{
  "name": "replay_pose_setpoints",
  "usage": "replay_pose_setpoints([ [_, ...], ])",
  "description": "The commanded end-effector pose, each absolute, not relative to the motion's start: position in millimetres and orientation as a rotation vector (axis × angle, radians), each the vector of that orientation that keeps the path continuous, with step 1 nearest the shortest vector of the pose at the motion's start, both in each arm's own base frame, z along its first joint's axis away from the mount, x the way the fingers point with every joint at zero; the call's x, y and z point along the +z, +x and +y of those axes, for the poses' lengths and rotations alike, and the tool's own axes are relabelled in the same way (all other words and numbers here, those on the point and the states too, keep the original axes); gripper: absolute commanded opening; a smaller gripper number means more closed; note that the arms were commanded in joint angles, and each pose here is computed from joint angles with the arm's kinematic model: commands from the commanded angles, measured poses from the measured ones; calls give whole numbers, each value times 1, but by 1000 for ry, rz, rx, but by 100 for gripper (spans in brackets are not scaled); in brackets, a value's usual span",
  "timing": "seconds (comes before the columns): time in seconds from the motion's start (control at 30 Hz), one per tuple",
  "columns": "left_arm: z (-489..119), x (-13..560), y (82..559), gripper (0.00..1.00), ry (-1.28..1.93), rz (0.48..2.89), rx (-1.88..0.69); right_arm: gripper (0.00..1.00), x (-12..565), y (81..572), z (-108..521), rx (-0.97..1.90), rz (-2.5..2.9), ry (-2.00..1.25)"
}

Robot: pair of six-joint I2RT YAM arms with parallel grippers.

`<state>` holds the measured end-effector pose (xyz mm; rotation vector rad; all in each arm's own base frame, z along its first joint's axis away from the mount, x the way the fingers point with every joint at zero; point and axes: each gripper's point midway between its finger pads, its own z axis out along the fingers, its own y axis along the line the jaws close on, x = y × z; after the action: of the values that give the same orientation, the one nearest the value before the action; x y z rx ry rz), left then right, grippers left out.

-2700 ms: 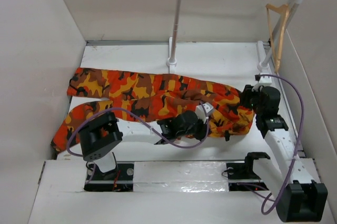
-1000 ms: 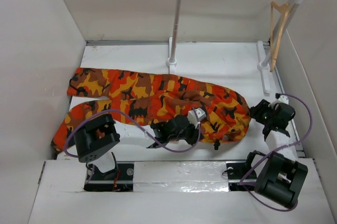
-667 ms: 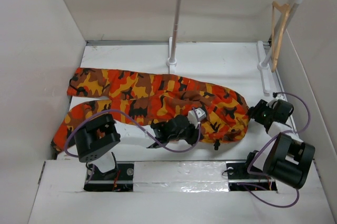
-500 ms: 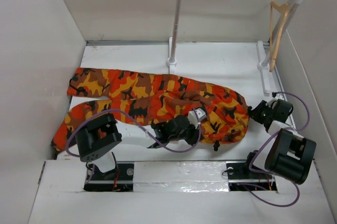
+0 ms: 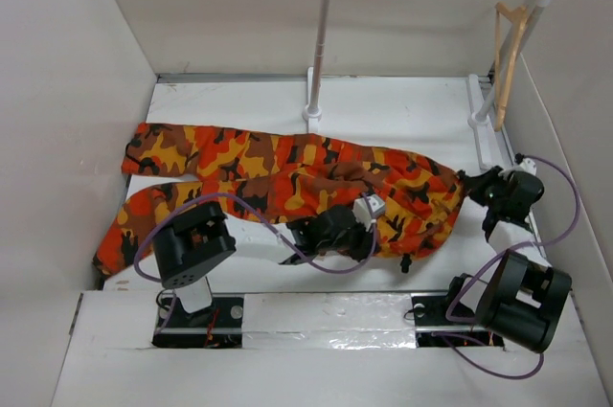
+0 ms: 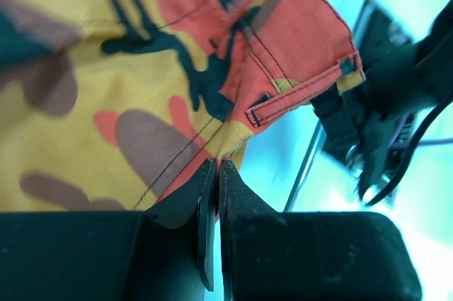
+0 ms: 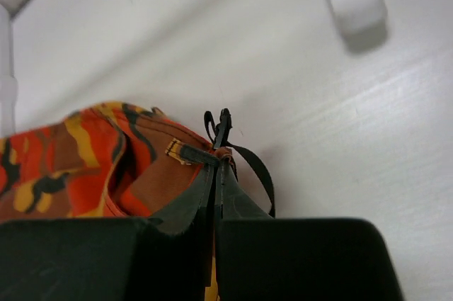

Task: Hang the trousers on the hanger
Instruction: Flatten out the trousers at the center of the board.

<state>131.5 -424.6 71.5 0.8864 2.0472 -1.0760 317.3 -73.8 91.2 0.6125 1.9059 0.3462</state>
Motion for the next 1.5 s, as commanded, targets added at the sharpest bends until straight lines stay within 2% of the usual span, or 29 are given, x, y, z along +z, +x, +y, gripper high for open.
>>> replay_pose_setpoints([
  [0.0, -463, 110, 132, 0, 933, 1907, -1220, 0, 177, 355, -111, 216, 1643, 585],
  [0.03, -480, 129, 129, 0, 960, 1858, -1285, 0, 176, 359, -123, 173, 1633, 631],
  [0.13, -513, 131, 125, 0, 1042, 1848, -1370, 0, 184, 372, -150, 131, 1574, 695],
  [0.2, -528, 110, 124, 0, 1066, 1898, -1396, 0, 190, 384, -161, 132, 1551, 700],
  [0.23, -546, 126, 121, 0, 1087, 1846, -1441, 0, 190, 390, -164, 144, 1548, 712],
  [0.3, -561, 105, 119, 0, 1116, 1888, -1426, 0, 183, 410, -172, 164, 1573, 720],
  [0.33, -576, 121, 127, 0, 1102, 1847, -1432, 0, 180, 416, -176, 180, 1585, 723],
  [0.4, -588, 103, 127, 0, 1123, 1878, -1399, 0, 163, 432, -180, 213, 1619, 731],
  [0.53, -620, 120, 155, 5, 1051, 1842, -1333, 0, 169, 466, -186, 277, 1616, 679],
  [0.63, -630, 119, 166, 18, 1032, 1850, -1323, 0, 160, 477, -188, 280, 1640, 689],
  [0.67, -631, 117, 167, 29, 1034, 1856, -1315, 0, 163, 481, -186, 283, 1642, 684],
  [0.73, -623, 106, 167, 42, 1041, 1884, -1276, 0, 163, 482, -187, 281, 1642, 688],
  [0.77, -617, 113, 174, 51, 1024, 1876, -1264, 5, 164, 482, -187, 282, 1644, 690],
  [0.8, -610, 117, 183, 54, 992, 1866, -1250, 12, 166, 481, -185, 291, 1646, 688],
  [0.83, -595, 100, 188, 54, 974, 1917, -1209, 19, 165, 480, -176, 330, 1677, 663],
  [0.87, -585, 117, 194, 54, 941, 1894, -1209, 35, 176, 477, -173, 339, 1666, 645],
  [0.93, -552, 131, 219, 54, 832, 1889, -1161, 56, 191, 467, -167, 336, 1637, 628],
  [0.97, -538, 135, 228, 54, 794, 1890, -1139, 62, 195, 465, -158, 340, 1636, 615],
  [1.0, -526, 144, 239, 54, 742, 1880, -1127, 66, 188, 458, -156, 336, 1651, 628],
  [1.03, -503, 148, 263, 53, 655, 1887, -1063, 66, 184, 453, -148, 344, 1663, 627],
  [1.1, -456, 157, 276, 52, 538, 1903, -986, 67, 191, 443, -137, 354, 1638, 606],
  [1.13, -432, 156, 292, 52, 420, 1925, -905, 67, 170, 430, -130, 367, 1666, 639],
  [1.17, -393, 156, 302, 49, 328, 1945, -845, 67, 170, 424, -126, 373, 1652, 628],
  [1.2, -350, 134, 314, 48, 184, 2002, -747, 60, 163, 412, -118, 388, 1647, 624],
  [1.23, -345, 151, 316, 48, 125, 1971, -758, 60, 156, 405, -114, 393, 1656, 636],
  [1.3, -285, 143, 325, 47, -49, 1991, -660, 43, 156, 398, -98, 425, 1649, 597],
  [1.33, -259, 139, 330, 46, -138, 1988, -586, 27, 161, 394, -89, 440, 1640, 573],
  [1.37, -227, 136, 335, 45, -262, 1981, -546, 1, 154, 391, -69, 480, 1671, 546],
  [1.47, -168, 124, 330, 38, -479, 1978, -453, 0, 160, 386, -26, 572, 1690, 451],
])
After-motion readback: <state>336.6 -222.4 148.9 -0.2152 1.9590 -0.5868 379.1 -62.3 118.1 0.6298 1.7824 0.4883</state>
